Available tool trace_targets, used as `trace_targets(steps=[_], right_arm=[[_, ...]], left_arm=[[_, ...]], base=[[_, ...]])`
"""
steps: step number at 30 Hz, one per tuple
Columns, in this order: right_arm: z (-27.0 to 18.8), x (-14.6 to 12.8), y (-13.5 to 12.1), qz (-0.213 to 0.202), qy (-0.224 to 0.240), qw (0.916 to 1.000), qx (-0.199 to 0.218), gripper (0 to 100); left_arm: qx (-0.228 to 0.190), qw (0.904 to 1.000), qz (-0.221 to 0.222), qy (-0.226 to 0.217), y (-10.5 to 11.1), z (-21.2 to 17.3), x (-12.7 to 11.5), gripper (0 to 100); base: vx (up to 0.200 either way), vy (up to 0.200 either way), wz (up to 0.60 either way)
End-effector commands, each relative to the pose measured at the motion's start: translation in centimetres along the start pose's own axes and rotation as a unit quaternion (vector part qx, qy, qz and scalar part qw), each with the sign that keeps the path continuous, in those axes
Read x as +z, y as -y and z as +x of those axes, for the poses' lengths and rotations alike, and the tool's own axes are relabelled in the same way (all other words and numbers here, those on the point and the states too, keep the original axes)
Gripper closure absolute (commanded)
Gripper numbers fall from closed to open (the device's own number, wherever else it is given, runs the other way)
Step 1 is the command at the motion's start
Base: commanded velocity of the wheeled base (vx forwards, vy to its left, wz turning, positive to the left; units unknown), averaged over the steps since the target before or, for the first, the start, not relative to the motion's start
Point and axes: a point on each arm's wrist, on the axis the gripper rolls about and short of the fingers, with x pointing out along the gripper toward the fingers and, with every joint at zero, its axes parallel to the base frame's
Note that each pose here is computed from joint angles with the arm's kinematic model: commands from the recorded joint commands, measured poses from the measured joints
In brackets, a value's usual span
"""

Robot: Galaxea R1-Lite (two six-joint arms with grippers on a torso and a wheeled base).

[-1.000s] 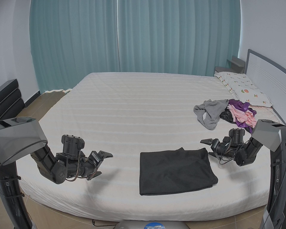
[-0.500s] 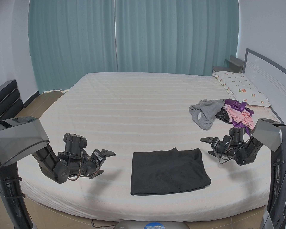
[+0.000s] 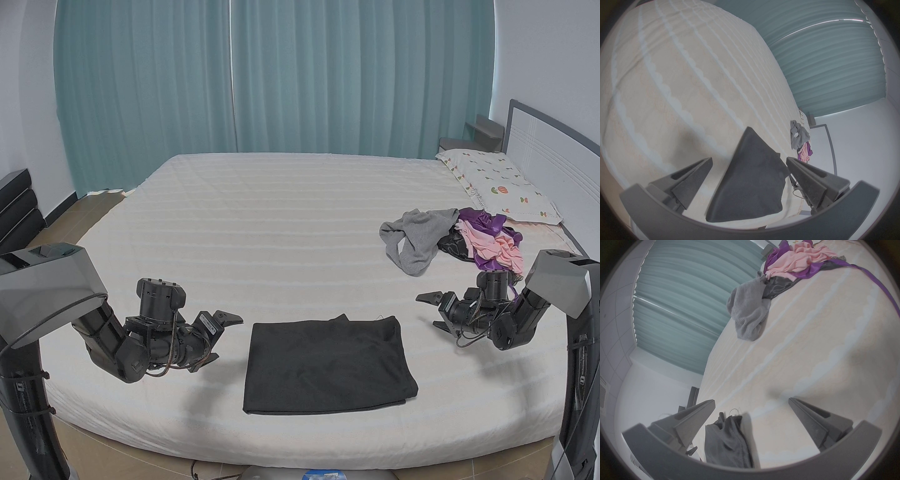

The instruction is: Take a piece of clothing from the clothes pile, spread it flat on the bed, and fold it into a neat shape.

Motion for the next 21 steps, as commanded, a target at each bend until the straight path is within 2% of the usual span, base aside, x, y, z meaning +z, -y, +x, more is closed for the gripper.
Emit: trace_targets(steps=[1,7,11,13,21], right_arm=[[0.1,-0.5,-0.4,-0.003,-0.006,1.0000,0.002,0],[-0.1,-1.8,-1.4,-0.008,-0.025,0.9996,0.006,0],[0.0,-3.0,-2.1,-0.013,-0.041,0.9991,0.008,0],[0.1,-3.4,-2.2,-0.015,-0.045,0.9988,0.007,0],[0.3,-4.2,-2.2,-0.020,-0.049,0.9986,-0.001,0]], left_arm=[[0.000,1.0000,0.001,-0.001,0.0,0.1,-0.1,0],[0.007,0.9997,0.018,0.016,0.1,2.0,0.2,0],[0.026,0.9956,0.085,0.029,-0.4,4.5,0.1,0],[0.028,0.9935,0.104,0.035,-0.1,5.3,-0.1,0],[0.010,0.9914,0.127,0.030,1.2,7.8,-1.3,0]], base=[[0.000,0.000,0.00],[0.000,0.000,0.00],[0.000,0.000,0.00],[0.000,0.000,0.00],[0.000,0.000,0.00]])
